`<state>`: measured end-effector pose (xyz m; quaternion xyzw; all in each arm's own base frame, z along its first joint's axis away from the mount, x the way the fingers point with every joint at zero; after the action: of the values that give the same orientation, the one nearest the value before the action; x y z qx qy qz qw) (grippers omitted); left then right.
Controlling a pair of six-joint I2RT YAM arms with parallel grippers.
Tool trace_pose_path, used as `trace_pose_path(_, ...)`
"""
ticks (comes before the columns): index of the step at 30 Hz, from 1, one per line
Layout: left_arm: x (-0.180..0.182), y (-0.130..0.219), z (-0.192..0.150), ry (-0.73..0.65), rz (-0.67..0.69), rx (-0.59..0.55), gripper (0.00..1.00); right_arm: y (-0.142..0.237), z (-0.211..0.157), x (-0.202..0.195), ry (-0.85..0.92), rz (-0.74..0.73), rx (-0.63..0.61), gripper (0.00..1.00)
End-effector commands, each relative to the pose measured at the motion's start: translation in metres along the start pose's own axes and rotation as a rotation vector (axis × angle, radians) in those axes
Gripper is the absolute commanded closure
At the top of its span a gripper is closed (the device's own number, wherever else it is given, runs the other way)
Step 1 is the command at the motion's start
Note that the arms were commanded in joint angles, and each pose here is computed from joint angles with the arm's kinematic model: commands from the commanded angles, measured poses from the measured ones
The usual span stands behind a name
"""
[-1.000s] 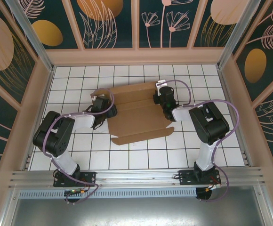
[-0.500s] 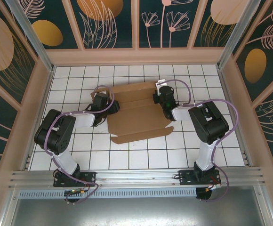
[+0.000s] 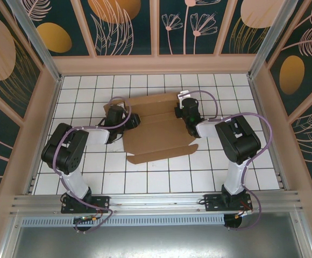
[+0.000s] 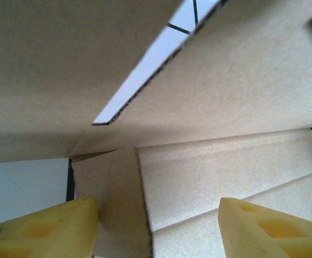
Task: Fold the paper box
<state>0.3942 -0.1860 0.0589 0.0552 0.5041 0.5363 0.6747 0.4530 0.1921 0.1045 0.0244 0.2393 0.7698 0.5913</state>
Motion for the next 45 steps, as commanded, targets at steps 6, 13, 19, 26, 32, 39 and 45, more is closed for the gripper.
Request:
trace_pose_path(6,-0.011,-0.018,-0.001,0.019,-0.044,0.039,0.4,-0.008,-0.015,0.007,0.035,0.025,0.057,1.0)
trace_pose_path(13,-0.004,-0.02,-0.008,0.027,-0.02,0.067,0.39,-0.01,-0.016,0.005,0.034,0.016,0.064,1.0)
trace_pose_path(19,-0.017,0.026,0.016,-0.028,-0.008,-0.052,0.36,-0.01,-0.019,-0.005,0.013,-0.022,0.075,1.0)
trace_pose_path(26,-0.009,0.087,0.024,-0.066,0.024,-0.195,0.34,-0.012,-0.021,-0.008,0.014,-0.037,0.089,1.0)
trace_pose_path(32,-0.01,0.147,0.051,-0.126,0.072,-0.403,0.27,-0.012,-0.022,-0.011,0.008,-0.04,0.093,1.0)
trace_pose_path(39,0.007,0.173,0.064,-0.382,0.227,-0.551,0.22,-0.012,-0.023,-0.011,0.004,-0.035,0.093,1.0)
trace_pose_path(45,0.017,0.185,0.065,-0.498,0.169,-0.677,0.18,-0.012,-0.022,-0.01,0.007,-0.029,0.092,1.0)
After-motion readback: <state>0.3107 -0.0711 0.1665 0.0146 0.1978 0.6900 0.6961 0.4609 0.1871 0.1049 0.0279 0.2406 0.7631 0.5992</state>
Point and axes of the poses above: each hand's point on the last joint's axis, 136 mm out from that joint toward the fingers, its own y axis back along the fingers, its own x axis along the line the jaws close on, z = x × y, the point moved 2 cm from there along y, back along the fingers, and after that the axes turned 9 degrees about y, right-handed, at the moved point
